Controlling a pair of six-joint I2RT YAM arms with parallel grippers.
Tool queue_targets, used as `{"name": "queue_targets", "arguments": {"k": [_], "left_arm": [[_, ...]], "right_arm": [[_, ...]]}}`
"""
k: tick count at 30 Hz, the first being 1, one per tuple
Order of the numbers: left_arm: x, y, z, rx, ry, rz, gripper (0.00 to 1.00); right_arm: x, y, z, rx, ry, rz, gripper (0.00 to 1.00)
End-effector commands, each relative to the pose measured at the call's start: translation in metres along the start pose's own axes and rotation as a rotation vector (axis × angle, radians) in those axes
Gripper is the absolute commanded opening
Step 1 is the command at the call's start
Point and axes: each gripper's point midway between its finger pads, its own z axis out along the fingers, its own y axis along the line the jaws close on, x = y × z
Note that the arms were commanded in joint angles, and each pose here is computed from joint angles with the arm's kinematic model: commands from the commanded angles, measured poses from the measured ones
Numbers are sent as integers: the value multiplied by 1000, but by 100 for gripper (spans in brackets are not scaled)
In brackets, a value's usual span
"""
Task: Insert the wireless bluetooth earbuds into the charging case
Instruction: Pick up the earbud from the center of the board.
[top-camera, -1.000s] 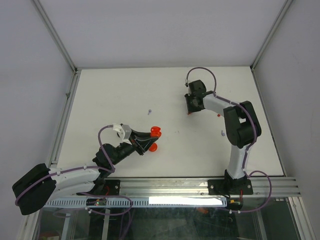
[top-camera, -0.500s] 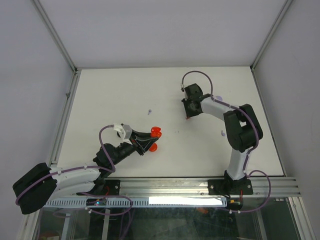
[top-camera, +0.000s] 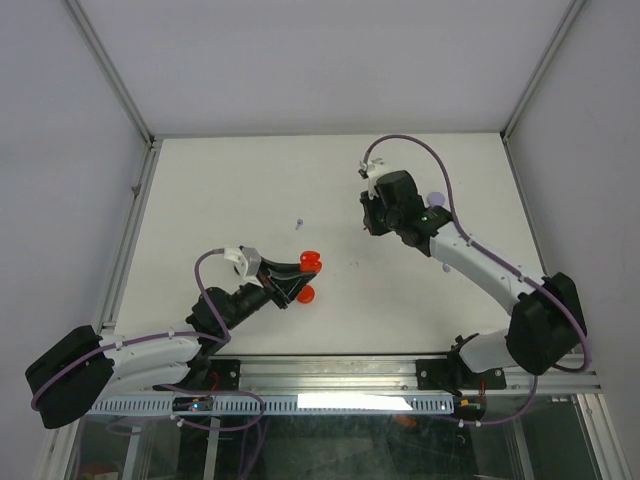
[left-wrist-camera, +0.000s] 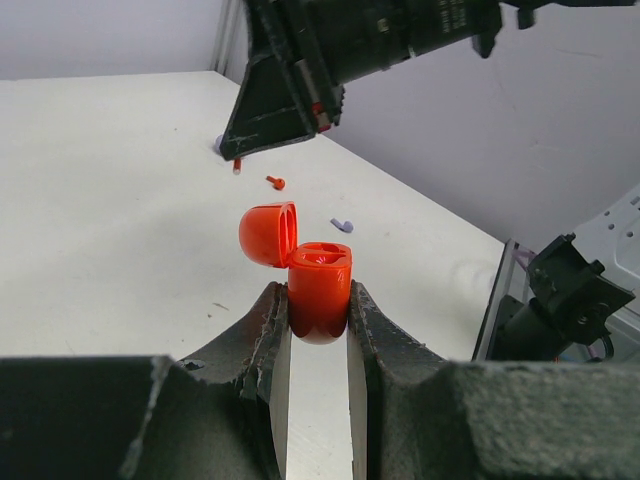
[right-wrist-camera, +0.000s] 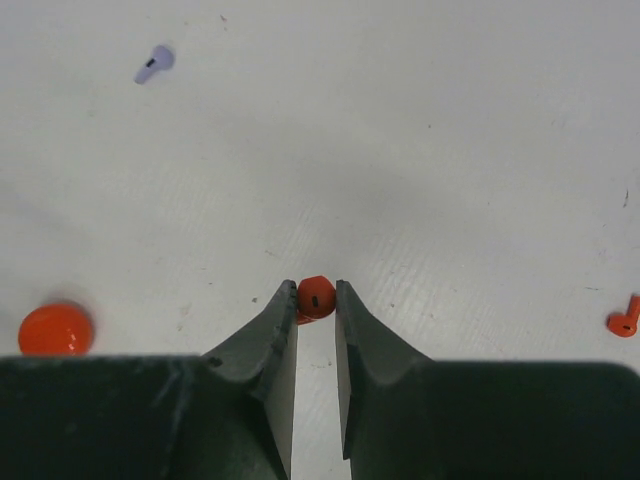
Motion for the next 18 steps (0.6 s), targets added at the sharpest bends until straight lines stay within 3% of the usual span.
{"name": "queue_targets", "arguments": {"k": [1, 18], "left_arm": [[-27, -5, 8, 7, -98, -29, 0], [-43, 3, 9, -57, -176, -122, 0]], "right_arm": [[-40, 12, -37, -33, -205, -39, 10], [-89, 71, -128, -257, -561, -241, 9]]}}
